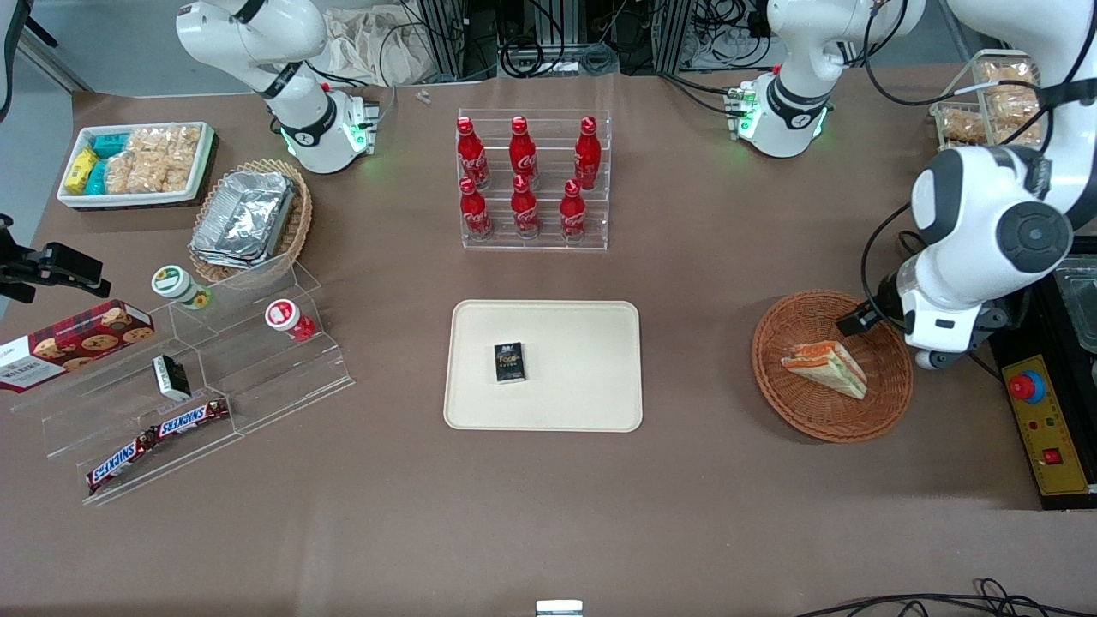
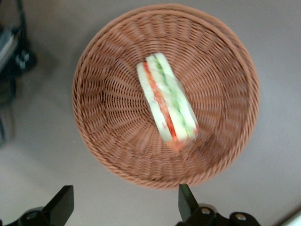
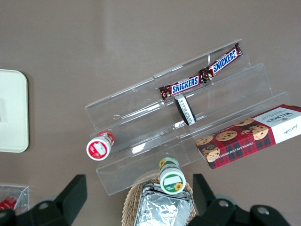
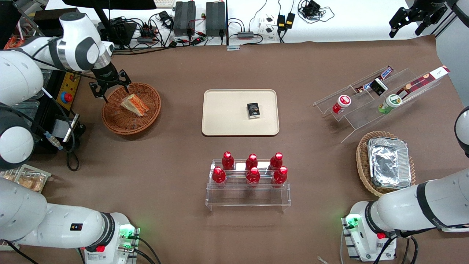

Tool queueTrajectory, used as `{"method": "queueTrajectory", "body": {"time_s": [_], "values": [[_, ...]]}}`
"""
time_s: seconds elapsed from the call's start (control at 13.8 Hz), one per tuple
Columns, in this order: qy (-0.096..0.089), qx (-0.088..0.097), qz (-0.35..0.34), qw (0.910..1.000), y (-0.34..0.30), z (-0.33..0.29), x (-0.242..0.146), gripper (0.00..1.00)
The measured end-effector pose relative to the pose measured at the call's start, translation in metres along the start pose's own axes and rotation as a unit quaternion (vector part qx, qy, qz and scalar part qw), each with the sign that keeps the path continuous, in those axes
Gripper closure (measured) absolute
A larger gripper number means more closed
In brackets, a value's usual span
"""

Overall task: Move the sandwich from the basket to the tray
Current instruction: 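Lower the open left gripper over the wrapped sandwich in the basket, then close the left gripper on the wrapped sandwich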

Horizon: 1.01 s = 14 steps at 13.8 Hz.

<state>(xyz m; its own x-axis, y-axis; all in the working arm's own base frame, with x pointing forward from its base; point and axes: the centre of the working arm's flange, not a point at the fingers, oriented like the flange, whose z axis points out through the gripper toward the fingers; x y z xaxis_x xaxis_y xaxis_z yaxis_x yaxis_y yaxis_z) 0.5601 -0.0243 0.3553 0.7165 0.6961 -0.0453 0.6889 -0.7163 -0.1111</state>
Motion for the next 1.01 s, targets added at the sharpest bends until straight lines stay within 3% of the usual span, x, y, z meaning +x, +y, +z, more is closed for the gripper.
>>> {"method": "queueTrajectory", "body": {"time_s": [0.22, 0.43, 1.01], "values": [[0.010, -0.012, -0.133, 0.9909, 0.013, 0.040, 0.009, 0.00], [0.009, -0.011, -0.199, 0.9798, 0.020, 0.069, 0.013, 0.00], [0.012, -0.016, -0.251, 0.9679, 0.026, 0.063, 0.020, 0.00]]}}
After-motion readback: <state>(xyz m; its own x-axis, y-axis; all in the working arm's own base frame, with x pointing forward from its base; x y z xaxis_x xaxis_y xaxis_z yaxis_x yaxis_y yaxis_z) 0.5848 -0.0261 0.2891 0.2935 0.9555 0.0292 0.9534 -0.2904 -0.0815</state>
